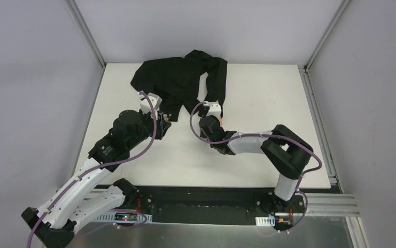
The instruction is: Paint the nails
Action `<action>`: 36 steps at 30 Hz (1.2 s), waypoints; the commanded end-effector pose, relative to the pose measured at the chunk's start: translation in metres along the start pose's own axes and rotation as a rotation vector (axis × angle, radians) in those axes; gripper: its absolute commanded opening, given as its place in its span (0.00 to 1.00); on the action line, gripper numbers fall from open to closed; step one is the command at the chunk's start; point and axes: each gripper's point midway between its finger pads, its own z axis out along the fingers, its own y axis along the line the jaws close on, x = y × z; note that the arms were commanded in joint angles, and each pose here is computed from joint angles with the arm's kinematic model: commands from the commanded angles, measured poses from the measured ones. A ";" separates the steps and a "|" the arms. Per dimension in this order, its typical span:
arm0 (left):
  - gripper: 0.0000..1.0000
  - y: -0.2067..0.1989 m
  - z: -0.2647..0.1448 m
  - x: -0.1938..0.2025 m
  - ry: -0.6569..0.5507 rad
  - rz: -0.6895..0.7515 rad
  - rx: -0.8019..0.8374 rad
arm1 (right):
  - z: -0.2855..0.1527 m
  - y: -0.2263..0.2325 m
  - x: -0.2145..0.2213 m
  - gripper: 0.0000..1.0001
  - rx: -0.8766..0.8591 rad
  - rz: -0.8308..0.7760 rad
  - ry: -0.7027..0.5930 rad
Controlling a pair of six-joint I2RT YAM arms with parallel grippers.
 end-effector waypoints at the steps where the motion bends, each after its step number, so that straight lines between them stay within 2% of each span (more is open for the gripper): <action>1: 0.00 -0.005 -0.006 -0.024 -0.066 -0.013 0.016 | -0.011 0.003 -0.018 0.00 0.000 0.017 -0.049; 36: 0.00 -0.004 -0.004 -0.023 -0.058 -0.015 0.014 | -0.025 0.003 -0.017 0.00 0.008 -0.022 -0.036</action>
